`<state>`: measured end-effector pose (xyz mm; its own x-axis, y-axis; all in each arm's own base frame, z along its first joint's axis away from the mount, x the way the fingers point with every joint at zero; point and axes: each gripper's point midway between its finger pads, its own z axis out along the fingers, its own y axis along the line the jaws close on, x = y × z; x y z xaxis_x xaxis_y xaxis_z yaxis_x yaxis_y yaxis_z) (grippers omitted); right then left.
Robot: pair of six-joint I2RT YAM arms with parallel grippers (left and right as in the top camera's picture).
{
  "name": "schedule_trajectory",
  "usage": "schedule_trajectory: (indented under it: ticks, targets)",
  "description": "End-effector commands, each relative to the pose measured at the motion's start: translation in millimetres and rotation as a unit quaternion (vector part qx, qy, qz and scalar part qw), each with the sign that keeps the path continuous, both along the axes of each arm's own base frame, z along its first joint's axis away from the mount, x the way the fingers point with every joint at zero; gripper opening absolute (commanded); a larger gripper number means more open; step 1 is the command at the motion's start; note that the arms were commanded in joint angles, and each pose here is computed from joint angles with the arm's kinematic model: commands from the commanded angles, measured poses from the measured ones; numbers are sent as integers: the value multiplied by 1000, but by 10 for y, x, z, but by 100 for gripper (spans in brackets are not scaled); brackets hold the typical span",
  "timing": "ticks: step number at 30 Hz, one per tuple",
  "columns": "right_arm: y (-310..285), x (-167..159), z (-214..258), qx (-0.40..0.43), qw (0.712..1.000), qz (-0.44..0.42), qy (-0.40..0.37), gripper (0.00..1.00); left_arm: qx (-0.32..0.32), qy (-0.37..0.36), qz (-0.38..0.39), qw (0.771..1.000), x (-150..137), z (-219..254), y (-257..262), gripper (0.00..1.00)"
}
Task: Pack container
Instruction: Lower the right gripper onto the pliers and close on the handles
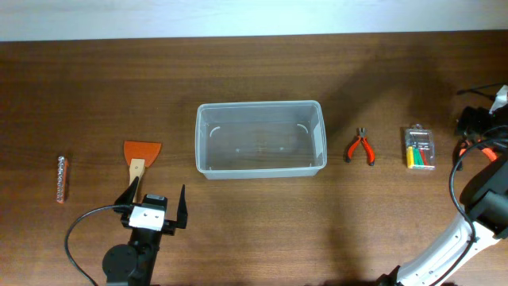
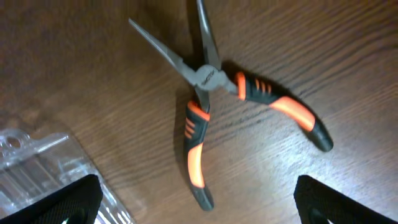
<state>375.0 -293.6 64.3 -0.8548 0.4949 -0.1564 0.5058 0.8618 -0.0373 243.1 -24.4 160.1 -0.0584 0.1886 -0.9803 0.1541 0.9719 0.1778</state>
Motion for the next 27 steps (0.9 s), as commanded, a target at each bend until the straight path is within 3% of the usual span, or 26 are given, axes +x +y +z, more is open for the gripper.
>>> schedule_trajectory:
  ticks: [1,27]
  targets:
    - [-12,37,-50,3,1000,-3,-5,98,6,-1,0,1000,0,-12,-1,99]
    - [57,-5,-542,37,999,-13,35,99,6,-1,0,1000,0,-12,-1,99]
